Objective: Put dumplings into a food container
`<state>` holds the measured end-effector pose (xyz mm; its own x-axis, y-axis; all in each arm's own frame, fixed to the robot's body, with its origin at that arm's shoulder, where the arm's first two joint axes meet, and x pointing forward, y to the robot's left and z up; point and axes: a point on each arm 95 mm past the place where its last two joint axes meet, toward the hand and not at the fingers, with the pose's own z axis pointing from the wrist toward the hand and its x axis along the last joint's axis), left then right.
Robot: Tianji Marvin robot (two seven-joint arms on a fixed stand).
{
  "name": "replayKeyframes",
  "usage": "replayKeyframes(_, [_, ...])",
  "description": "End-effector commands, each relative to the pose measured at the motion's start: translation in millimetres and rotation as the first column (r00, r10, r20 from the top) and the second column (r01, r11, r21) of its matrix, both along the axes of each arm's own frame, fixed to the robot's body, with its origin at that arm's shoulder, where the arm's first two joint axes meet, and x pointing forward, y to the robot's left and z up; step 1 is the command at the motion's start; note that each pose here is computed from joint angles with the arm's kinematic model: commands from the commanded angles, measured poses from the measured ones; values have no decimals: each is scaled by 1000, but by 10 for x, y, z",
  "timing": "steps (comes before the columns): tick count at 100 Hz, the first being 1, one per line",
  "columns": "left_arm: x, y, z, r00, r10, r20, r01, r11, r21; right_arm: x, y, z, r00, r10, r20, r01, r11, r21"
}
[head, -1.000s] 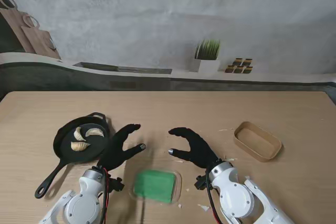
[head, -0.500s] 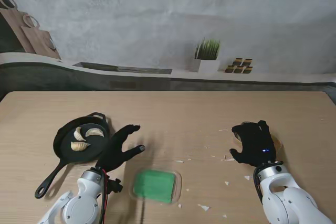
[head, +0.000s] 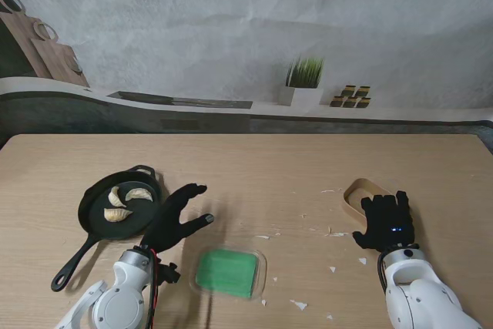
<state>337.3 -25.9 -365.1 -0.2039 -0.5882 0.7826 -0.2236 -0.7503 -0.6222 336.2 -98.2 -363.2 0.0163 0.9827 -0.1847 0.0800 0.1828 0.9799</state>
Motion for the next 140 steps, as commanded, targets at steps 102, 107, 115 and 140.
replayKeyframes(102, [-8, 67, 54, 999, 24, 25, -24, 1000, -6, 568, 196, 182, 972, 234, -33, -236, 952, -195])
replayKeyframes(107, [-9, 70, 57, 999, 25, 27, -25, 1000, -7, 596, 257, 274, 962, 273, -14, -271, 944, -189])
replayKeyframes(115, [-7, 78, 58, 999, 24, 31, -24, 1000, -4, 641, 387, 418, 943, 333, 8, -326, 929, -174])
replayKeyframes(140, [-32, 131, 90, 998, 34, 52, -33, 999, -8, 768, 1020, 640, 879, 476, 30, -471, 877, -98])
